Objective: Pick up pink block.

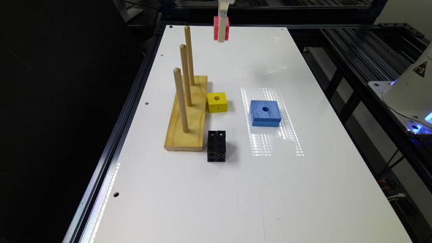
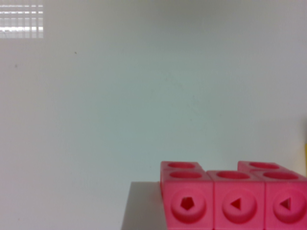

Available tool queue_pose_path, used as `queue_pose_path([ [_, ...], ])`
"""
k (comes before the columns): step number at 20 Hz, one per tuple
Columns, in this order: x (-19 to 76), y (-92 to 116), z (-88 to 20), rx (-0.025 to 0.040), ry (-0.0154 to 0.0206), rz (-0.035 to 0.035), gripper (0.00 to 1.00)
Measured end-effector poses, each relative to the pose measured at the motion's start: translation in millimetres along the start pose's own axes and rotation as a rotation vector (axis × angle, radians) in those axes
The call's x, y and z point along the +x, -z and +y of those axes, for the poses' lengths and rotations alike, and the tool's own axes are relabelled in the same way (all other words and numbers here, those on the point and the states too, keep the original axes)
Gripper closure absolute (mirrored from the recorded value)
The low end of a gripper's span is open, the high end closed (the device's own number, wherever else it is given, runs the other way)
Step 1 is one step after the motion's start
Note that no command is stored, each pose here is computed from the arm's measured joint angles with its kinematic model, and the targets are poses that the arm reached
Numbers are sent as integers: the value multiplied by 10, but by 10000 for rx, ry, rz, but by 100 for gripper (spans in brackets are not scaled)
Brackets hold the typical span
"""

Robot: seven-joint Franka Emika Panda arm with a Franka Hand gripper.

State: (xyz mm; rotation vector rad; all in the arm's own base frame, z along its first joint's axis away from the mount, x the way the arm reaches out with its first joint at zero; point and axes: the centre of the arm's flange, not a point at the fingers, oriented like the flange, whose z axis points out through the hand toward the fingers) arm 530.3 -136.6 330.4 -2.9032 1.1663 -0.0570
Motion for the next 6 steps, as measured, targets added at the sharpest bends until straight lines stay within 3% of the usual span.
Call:
queue_pose_path([
  [6, -20, 77, 9, -29, 3, -20, 100],
])
